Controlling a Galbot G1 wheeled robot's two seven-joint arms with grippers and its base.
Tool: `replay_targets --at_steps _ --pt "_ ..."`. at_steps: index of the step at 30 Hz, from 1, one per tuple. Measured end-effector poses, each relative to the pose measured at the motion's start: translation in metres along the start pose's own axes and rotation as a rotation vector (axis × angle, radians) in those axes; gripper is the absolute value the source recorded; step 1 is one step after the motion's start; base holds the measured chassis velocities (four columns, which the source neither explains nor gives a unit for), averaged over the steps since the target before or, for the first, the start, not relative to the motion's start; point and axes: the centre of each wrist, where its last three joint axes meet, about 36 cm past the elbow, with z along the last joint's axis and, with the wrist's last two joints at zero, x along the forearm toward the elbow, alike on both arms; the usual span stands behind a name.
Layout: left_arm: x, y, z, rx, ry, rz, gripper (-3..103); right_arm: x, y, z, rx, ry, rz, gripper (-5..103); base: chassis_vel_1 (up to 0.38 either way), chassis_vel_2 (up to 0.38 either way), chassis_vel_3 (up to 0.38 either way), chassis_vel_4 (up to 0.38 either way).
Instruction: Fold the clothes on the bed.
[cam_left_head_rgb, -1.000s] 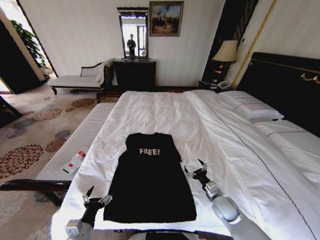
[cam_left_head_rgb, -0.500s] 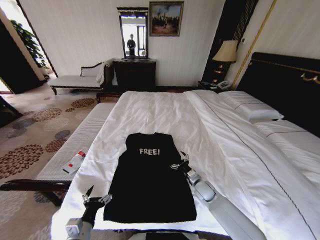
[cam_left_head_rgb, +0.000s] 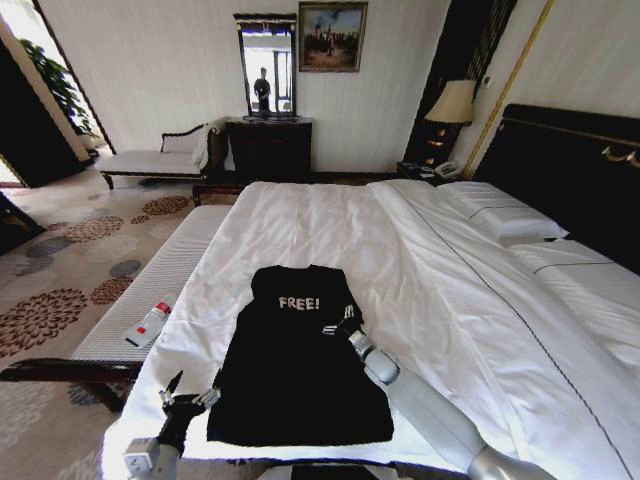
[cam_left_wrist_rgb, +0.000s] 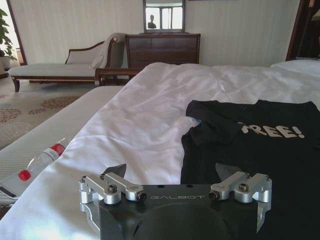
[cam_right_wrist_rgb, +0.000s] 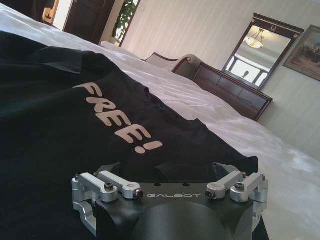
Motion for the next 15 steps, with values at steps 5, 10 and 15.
replay_targets --at_steps 5,10,15 --pt "-0.001 0.000 0.000 0.006 -0.001 0.001 100 -0.005 -0.003 0.005 -0.005 0.014 0.011 100 0.000 0.000 0.000 0.000" --pt "0.000 -0.001 0.000 0.010 0.001 0.004 100 -0.018 -0.010 0.009 -0.022 0.030 0.034 100 0.000 0.000 0.000 0.000" --pt "0.000 -0.001 0.000 0.012 -0.001 0.003 100 -0.022 -0.017 0.013 -0.018 0.038 0.046 100 0.000 0.000 0.000 0.000"
